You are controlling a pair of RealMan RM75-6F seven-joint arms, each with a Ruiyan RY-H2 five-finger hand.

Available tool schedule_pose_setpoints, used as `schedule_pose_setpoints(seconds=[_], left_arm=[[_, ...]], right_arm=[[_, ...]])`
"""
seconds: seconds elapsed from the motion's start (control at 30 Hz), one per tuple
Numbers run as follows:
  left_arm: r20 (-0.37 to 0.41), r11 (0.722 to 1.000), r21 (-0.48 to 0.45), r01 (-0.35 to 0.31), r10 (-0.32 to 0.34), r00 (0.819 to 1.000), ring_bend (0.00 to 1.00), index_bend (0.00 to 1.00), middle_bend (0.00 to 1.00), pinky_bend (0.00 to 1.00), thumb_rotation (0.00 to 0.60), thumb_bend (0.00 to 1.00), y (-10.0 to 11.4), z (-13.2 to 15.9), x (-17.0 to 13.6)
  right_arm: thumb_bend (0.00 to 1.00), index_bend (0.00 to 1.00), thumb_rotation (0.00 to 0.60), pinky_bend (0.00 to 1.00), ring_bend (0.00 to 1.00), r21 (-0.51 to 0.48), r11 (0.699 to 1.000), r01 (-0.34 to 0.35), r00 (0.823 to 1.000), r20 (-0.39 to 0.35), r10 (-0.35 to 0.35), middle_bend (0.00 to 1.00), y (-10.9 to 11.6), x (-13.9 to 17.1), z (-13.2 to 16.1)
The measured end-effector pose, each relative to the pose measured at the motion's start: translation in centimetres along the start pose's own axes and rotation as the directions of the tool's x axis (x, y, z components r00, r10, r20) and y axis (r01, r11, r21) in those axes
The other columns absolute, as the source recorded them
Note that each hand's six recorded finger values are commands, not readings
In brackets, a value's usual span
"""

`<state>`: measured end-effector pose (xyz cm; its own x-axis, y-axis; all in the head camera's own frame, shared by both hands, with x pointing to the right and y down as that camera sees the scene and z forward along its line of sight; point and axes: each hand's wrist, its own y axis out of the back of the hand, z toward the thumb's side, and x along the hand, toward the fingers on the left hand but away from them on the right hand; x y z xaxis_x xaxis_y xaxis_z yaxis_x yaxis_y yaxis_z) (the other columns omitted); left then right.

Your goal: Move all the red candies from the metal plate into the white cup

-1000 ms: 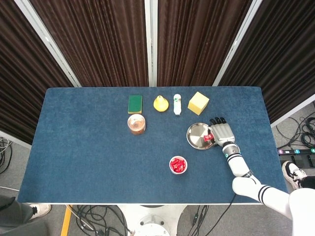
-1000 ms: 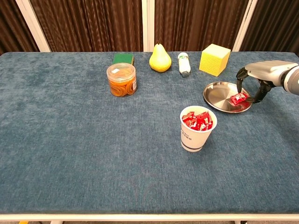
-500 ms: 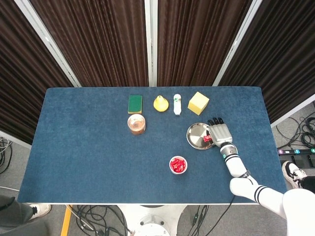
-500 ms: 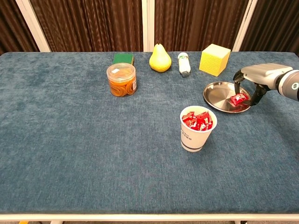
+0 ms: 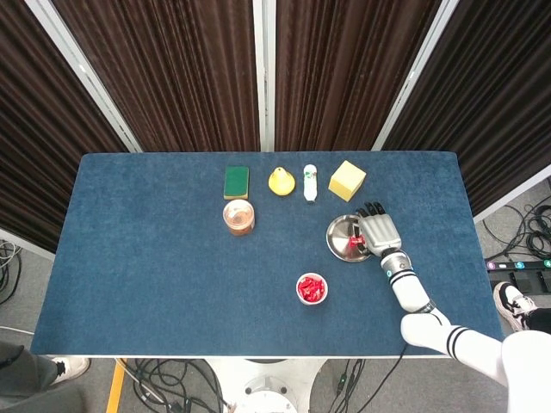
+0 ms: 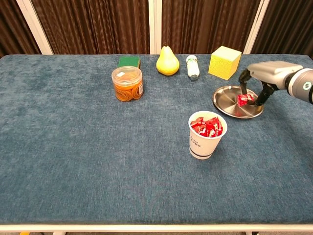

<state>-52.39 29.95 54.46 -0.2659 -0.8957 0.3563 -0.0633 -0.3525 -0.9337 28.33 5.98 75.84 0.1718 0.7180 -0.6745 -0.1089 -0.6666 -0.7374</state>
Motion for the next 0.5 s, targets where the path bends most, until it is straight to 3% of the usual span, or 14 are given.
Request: schedule_pose_setpoints(seconds=[0.13,0.23,0.4,0.5], left_arm=[[0.005,1.000,0.002,-0.005,0.005,1.000,0.08,0.18,0.11,0.15,0.600,0.07,0.2,0.2,0.1],[0.008,1.000,0.004,-0.006,0.006,1.000,0.08,0.18,0.11,0.15,0.600,0.07,0.3,0.3,0.1],[0.009,1.000,0.004,-0.007,0.007,1.000,0.08,0.18,0.11,0.15,0.600,0.07,0.4,0.5,0.0],[0.007,1.000,0.004,-0.006,0.006,1.000,0.08,0.18,0.11,0.15,0.600,0.07,0.3,0.5,0.0]], right_arm=[[0.33,0.60,0.600,0.00,0.00,-0.058,0.997,0.041,0.994,-0.095,-0.047,0.17,2.0,1.7,2.3],[0.33,0.59,0.600,0.00,0.00,-0.106,0.992,0.062,0.976,-0.204,-0.082,0.17,3.7,3.8,4.9],[0.33,0.59,0.600,0.00,0.00,-0.127,0.990,0.066,0.911,-0.397,-0.111,0.16,5.4,7.8,9.2],[0.33,0.58,0.600,0.00,0.00,-0.098,0.994,0.048,0.881,-0.465,-0.089,0.15,4.9,9.4,10.6]])
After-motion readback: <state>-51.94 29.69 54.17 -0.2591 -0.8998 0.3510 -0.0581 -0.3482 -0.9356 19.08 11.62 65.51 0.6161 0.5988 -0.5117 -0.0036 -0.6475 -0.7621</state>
